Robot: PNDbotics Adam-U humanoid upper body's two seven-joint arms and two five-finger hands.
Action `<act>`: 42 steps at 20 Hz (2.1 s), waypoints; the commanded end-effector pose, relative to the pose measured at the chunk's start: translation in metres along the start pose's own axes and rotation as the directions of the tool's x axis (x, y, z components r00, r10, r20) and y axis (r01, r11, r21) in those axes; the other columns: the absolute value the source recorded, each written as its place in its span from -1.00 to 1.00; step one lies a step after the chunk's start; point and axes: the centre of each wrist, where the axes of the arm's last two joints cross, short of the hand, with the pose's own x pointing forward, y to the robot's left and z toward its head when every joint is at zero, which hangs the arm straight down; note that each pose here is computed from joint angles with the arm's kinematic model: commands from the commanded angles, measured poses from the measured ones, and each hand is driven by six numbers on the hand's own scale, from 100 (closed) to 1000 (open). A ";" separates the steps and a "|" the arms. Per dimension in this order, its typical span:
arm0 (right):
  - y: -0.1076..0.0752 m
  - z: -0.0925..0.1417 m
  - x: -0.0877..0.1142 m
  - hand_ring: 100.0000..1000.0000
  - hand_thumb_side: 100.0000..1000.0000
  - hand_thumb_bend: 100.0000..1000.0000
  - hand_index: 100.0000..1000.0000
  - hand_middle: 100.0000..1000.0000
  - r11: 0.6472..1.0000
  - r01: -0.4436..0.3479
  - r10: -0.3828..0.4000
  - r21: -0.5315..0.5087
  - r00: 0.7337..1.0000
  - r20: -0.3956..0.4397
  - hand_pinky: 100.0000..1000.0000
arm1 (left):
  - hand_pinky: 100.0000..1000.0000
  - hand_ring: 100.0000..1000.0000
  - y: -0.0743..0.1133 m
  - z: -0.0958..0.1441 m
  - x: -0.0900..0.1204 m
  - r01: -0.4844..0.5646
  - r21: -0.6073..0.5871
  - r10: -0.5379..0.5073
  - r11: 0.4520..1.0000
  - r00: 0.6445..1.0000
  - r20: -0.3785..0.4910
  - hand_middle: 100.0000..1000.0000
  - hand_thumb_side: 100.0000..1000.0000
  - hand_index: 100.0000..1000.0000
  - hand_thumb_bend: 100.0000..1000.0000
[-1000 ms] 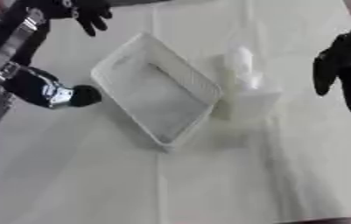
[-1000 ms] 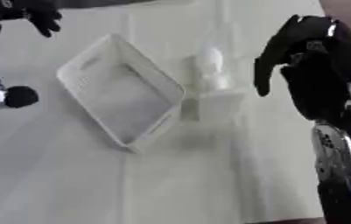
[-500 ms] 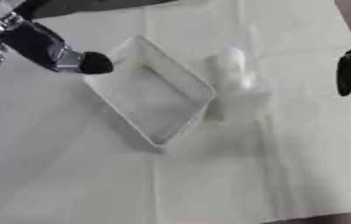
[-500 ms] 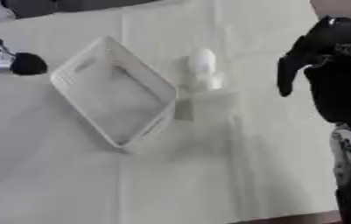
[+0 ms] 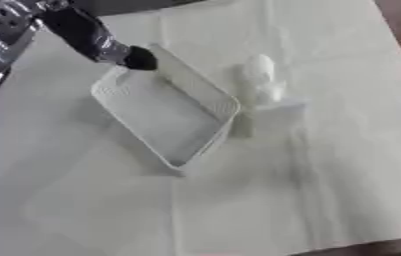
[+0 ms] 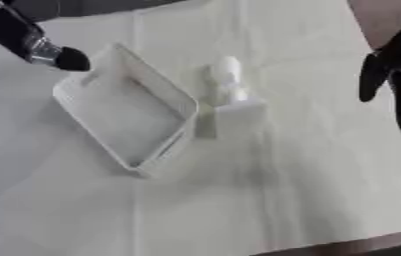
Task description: Pick up objects on the table and place them in the box.
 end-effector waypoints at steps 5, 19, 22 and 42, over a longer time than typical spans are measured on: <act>-0.004 -0.005 0.004 -0.25 0.67 -1.00 0.40 -0.05 1.000 -0.023 0.023 0.019 1.000 0.015 -0.62 | -0.08 0.15 -0.006 -0.036 0.009 0.140 0.050 -0.142 0.989 0.989 0.030 0.33 0.50 0.58 0.33; -0.001 -0.001 0.004 -0.26 0.64 -1.00 0.42 -0.05 0.999 -0.004 0.005 0.053 1.000 -0.023 -0.62 | -0.05 0.13 -0.024 -0.071 0.005 0.385 -0.130 -0.343 0.914 0.903 0.260 0.32 0.46 0.51 0.45; 0.000 0.000 0.003 -0.26 0.64 -1.00 0.42 -0.05 0.998 0.003 -0.001 0.059 0.999 -0.032 -0.62 | -0.07 0.12 -0.021 -0.076 0.000 0.399 -0.110 -0.360 0.910 0.895 0.262 0.30 0.44 0.50 0.45; -0.001 -0.016 0.003 -0.26 0.63 -1.00 0.42 -0.05 0.990 -0.001 -0.002 0.144 1.000 0.019 -0.63 | -0.06 0.12 -0.032 -0.095 -0.025 0.411 -0.124 -0.384 0.903 0.903 0.193 0.26 -0.53 0.48 0.43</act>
